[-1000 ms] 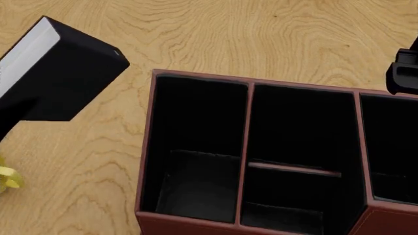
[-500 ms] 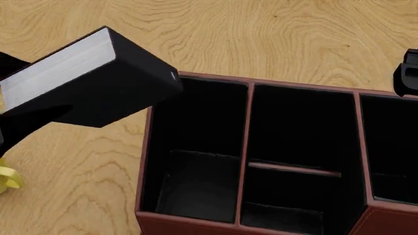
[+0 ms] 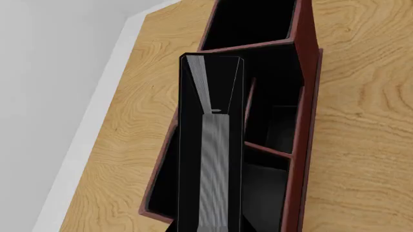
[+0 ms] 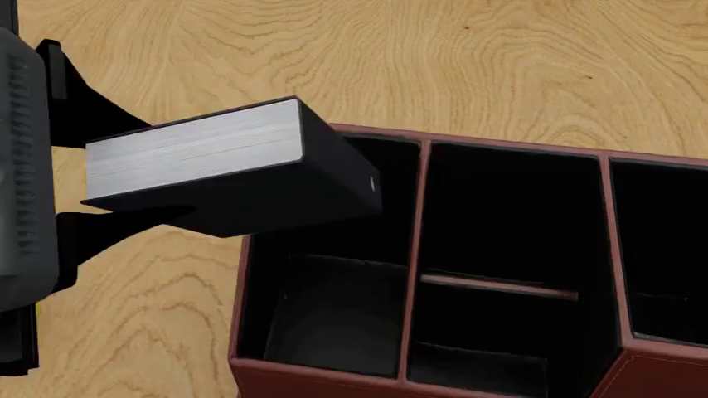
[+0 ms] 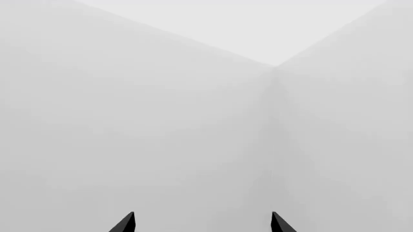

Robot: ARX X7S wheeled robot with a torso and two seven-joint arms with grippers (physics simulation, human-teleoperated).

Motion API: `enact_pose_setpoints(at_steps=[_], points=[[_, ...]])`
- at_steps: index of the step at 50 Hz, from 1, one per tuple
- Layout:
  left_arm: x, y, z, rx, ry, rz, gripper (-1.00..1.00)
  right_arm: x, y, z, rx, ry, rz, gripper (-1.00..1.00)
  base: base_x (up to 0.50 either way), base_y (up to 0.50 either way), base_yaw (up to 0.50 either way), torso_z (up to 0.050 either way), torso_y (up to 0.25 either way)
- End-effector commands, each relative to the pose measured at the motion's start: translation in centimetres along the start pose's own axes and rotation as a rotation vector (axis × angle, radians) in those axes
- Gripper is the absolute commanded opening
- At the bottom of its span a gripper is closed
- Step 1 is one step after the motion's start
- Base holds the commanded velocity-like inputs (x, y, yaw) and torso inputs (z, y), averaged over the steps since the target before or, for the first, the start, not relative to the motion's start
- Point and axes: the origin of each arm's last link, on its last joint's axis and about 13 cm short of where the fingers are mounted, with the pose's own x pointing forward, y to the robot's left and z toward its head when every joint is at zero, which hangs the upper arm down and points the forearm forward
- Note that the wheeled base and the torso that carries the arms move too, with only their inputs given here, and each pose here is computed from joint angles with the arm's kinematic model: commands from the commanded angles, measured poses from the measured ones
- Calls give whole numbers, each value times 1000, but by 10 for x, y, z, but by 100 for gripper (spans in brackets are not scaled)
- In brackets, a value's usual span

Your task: Pick up the book and place it in the back compartment of the caddy.

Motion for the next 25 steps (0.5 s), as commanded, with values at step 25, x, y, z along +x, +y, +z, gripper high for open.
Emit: enact_pose_setpoints(at_steps=[25], points=[[44,18,52,153,-58,-115,-100,-10,-29,22,-61,-26,-84,100,0,0,0,0,1]])
